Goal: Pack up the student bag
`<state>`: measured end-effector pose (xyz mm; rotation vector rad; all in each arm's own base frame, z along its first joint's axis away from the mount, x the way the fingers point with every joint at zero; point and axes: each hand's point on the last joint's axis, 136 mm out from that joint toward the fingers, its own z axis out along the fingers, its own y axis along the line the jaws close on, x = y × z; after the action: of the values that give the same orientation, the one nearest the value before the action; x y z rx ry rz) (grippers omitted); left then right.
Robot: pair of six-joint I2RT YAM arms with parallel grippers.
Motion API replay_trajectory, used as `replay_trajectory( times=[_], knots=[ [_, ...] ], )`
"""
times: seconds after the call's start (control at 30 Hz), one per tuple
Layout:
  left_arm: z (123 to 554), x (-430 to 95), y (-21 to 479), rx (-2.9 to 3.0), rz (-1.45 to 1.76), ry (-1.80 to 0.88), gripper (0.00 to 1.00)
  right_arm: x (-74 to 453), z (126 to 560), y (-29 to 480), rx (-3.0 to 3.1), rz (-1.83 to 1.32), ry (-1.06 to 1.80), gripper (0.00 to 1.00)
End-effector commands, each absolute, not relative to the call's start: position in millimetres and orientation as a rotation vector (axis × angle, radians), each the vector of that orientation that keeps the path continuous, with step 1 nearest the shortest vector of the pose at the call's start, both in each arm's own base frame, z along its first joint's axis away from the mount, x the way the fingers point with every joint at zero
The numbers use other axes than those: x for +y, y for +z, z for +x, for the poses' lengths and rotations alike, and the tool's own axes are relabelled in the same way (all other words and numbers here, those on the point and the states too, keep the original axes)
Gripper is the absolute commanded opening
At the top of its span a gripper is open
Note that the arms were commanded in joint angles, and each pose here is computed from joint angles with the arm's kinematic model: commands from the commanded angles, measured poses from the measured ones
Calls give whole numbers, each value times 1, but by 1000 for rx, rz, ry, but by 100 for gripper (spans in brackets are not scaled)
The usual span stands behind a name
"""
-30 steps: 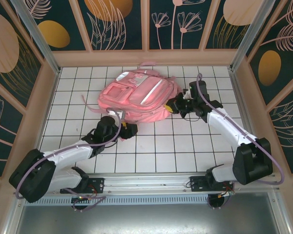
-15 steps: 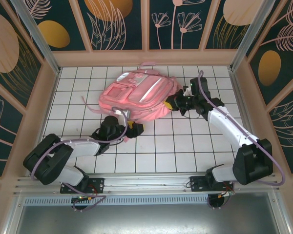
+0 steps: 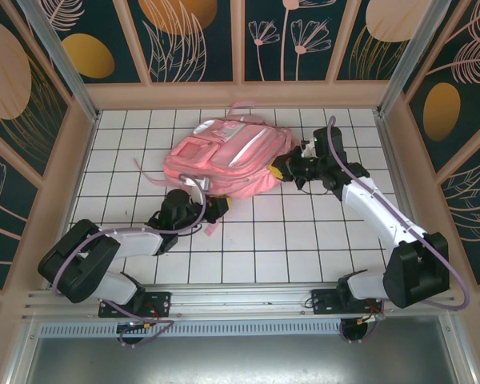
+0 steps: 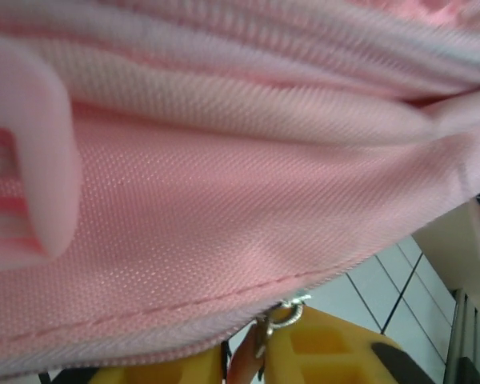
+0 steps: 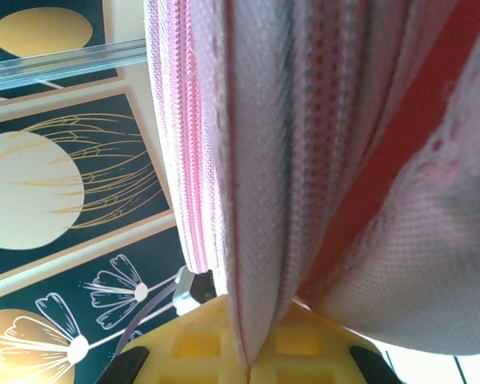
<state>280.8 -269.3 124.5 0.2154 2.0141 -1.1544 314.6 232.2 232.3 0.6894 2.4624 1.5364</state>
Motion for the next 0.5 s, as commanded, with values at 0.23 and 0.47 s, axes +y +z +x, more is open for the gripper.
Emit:
replay_trajectory(
  times=[0.23, 0.47],
  knots=[
    [277, -246, 112, 2050, 175, -1034, 0, 232, 321, 268, 2321, 513, 1585, 0],
    [274, -228, 82, 2167, 139, -890, 0, 215, 328, 265, 2318, 528, 1517, 0]
  ],
)
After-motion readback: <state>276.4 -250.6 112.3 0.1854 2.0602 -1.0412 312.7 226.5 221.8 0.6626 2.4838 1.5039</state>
